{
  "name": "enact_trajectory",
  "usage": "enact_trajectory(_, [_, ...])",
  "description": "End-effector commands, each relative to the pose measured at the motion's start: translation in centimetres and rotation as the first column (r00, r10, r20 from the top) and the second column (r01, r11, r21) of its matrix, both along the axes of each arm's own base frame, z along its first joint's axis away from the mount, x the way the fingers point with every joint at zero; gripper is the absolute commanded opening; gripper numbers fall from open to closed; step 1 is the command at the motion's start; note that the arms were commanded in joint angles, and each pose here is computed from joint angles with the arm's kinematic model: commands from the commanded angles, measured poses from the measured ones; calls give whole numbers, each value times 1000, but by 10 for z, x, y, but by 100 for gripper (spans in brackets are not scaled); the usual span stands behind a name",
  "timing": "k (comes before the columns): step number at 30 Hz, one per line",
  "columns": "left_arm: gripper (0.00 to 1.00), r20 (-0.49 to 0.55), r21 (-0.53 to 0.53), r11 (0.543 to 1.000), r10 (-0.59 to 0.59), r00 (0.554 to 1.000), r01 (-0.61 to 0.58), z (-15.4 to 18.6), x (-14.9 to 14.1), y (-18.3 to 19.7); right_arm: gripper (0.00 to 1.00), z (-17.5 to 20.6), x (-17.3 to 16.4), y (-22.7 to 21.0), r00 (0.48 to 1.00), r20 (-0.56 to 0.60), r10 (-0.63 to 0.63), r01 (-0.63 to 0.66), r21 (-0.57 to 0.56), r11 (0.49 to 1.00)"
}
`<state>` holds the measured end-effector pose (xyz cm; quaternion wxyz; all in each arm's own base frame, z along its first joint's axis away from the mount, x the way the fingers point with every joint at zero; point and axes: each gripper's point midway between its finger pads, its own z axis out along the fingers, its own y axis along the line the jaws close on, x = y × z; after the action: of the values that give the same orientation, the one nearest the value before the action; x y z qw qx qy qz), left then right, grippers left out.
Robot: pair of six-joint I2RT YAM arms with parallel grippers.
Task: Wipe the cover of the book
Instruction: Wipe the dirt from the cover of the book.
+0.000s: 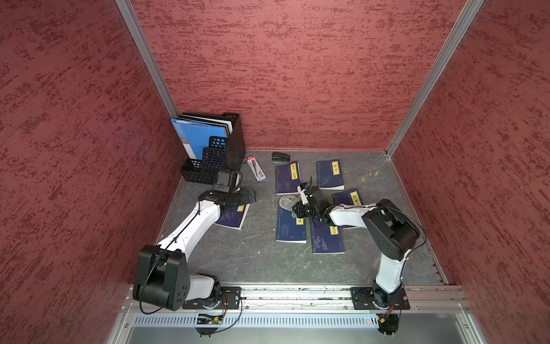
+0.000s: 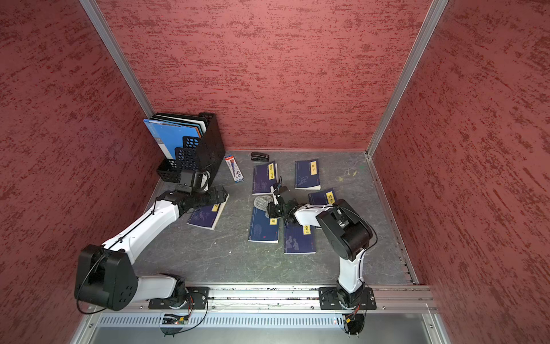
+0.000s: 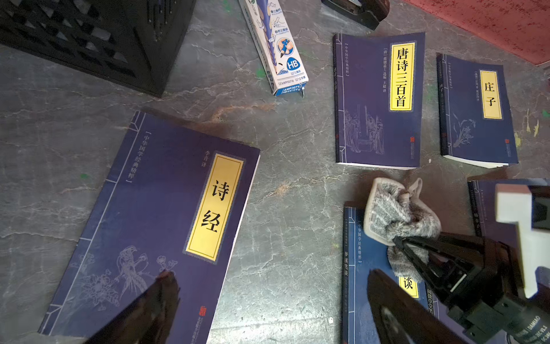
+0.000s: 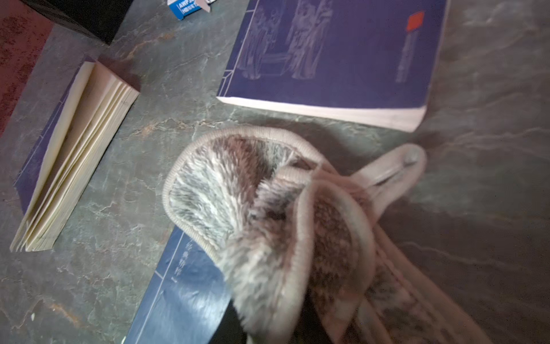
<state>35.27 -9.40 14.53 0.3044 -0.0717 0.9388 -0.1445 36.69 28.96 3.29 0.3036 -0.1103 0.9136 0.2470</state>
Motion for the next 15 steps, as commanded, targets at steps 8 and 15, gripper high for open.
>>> enact_trajectory(8, [100,8,0,1000,-29,1000,29,-2,9,-8,20,-59,-138,-27,962,-265,66,-112,-163,980])
enact_trajectory(15, [100,11,7,1000,-27,1000,27,-3,8,-9,20,-65,-180,-36,942,-335,29,-77,-133,988])
